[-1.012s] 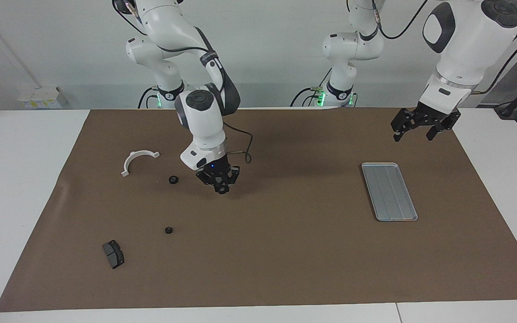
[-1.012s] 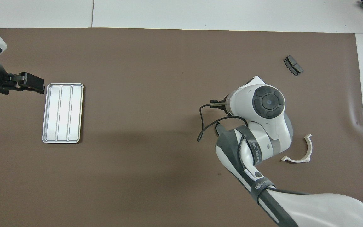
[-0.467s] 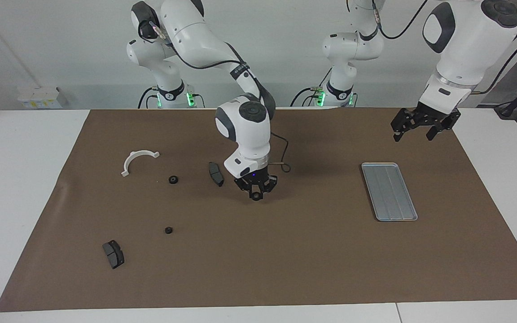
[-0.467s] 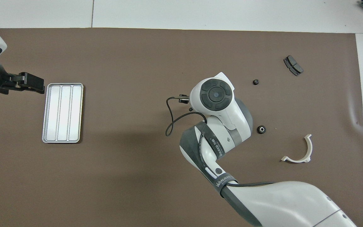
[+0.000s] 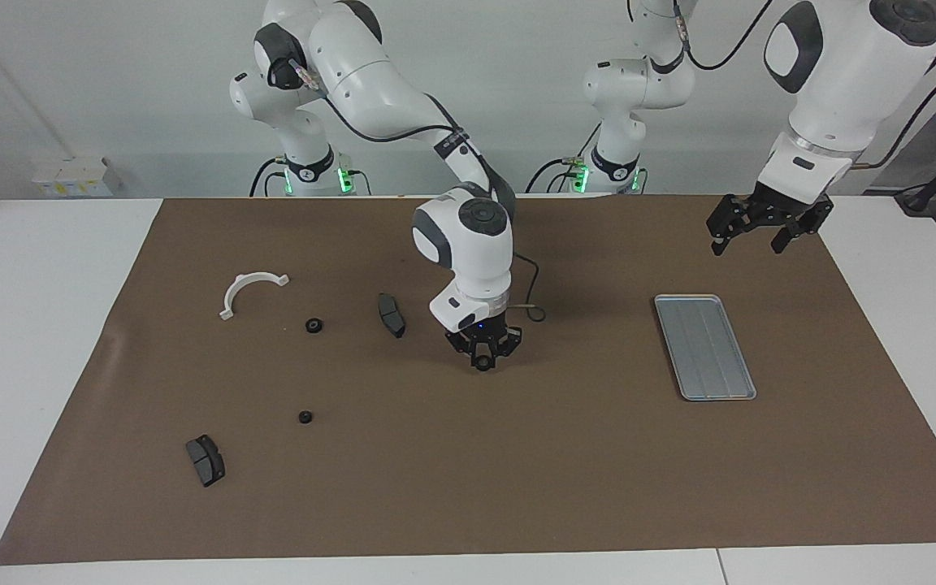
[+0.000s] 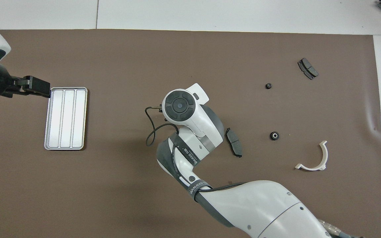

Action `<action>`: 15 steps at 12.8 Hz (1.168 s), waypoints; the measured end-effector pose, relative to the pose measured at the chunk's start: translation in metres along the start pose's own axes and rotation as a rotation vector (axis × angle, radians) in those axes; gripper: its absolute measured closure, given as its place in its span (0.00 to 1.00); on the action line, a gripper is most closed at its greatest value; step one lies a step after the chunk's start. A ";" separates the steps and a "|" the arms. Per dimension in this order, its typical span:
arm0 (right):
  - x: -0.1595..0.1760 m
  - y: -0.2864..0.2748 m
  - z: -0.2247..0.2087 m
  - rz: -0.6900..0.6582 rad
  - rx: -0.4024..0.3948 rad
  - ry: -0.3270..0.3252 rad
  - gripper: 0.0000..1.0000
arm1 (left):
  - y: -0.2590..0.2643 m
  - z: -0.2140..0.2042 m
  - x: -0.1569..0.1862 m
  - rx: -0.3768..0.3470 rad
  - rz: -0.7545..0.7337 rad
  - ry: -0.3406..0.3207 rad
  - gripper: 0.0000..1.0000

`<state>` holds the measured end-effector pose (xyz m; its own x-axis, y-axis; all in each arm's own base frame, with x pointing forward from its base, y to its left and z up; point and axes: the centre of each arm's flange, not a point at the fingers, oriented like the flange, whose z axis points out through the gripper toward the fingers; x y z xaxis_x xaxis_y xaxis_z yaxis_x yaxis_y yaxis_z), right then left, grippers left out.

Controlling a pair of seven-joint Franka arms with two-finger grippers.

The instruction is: Pick bearing gear from pile to tray

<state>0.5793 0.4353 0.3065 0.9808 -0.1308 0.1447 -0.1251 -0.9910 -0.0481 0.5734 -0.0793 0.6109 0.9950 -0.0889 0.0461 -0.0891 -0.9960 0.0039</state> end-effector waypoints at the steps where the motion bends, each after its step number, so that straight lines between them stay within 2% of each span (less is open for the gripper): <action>1: -0.004 -0.002 0.002 -0.005 -0.002 -0.003 0.62 | 0.017 0.000 -0.001 -0.003 0.004 0.000 0.00; 2: -0.004 -0.002 0.002 -0.006 -0.004 -0.005 0.61 | 0.035 0.001 -0.003 -0.005 0.008 -0.002 0.00; 3: -0.004 -0.001 0.003 -0.004 -0.006 -0.006 0.53 | 0.054 0.003 -0.004 -0.006 0.017 -0.005 0.00; 5: -0.002 0.001 0.003 -0.002 -0.008 -0.004 0.26 | 0.089 0.014 -0.003 -0.010 0.028 -0.008 0.00; 7: 0.002 0.004 -0.001 0.005 -0.006 0.001 0.04 | 0.114 0.034 0.006 -0.016 -0.017 -0.005 0.00; 9: 0.018 0.024 -0.012 0.023 -0.007 0.014 0.00 | 0.134 0.060 0.017 -0.021 -0.023 -0.003 0.00; 12: 0.048 0.101 -0.036 0.014 -0.019 0.020 0.00 | 0.162 0.089 0.027 -0.032 -0.054 0.008 0.00; 15: 0.040 0.181 -0.059 -0.034 -0.044 -0.004 0.00 | 0.201 0.108 0.031 -0.030 -0.072 0.006 0.00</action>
<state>0.5875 0.2491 0.3615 0.9852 -0.0971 0.1412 -0.0981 -0.9952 0.0000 0.5916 -0.2836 0.5057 0.9986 -0.0173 0.0504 -0.0192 -0.9991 0.0377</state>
